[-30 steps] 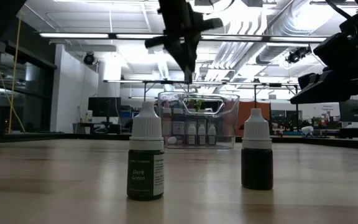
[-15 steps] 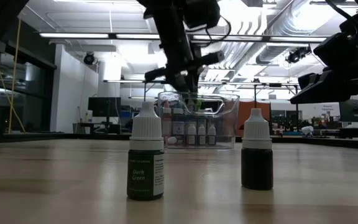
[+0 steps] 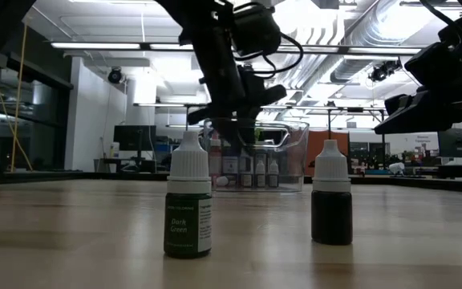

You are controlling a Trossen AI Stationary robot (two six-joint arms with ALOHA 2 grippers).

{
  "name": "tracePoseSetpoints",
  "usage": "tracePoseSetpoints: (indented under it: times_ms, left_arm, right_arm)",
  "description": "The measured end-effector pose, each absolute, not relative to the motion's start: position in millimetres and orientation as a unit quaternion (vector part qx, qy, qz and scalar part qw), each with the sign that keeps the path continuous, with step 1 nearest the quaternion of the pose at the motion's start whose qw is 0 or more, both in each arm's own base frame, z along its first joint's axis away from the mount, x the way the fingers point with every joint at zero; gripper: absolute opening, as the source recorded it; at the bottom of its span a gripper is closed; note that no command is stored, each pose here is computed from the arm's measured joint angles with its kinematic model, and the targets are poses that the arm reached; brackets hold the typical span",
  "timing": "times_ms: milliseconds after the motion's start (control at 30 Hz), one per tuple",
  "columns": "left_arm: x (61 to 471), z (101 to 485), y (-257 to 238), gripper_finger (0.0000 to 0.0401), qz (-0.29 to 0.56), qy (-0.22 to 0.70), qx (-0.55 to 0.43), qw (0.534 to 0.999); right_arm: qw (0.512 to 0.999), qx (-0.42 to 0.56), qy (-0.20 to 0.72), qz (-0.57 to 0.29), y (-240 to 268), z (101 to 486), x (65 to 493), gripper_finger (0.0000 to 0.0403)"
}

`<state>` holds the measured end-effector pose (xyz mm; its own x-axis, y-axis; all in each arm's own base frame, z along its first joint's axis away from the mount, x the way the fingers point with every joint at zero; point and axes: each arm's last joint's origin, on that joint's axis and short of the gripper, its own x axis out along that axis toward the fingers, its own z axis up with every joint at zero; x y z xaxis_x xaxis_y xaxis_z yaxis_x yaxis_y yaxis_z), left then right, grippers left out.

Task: Pick & Place food coloring
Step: Put the small green food coloring bottle into the transparent bin

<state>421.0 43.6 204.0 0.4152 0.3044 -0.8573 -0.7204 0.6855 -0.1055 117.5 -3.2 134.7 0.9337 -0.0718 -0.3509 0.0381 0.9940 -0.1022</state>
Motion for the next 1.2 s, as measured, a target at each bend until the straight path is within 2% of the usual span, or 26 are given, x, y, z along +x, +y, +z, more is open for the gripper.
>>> tracePoseSetpoints:
  times_ms: [167,400,1200]
  left_arm:
    - [419,196,43,0.0069,0.287,0.456,-0.197,0.819]
    - [420,188,42,0.0072,0.252,0.455,-0.174,0.836]
    - [418,185,57,0.0074,0.229,0.467,-0.132,0.844]
  right_arm:
    - [0.982,-0.047,0.18,-0.028,-3,135,117,0.0]
    - [0.982,-0.047,0.18,-0.028,-3,135,117,0.0]
    - [0.982,-0.047,0.18,-0.028,-3,135,117,0.0]
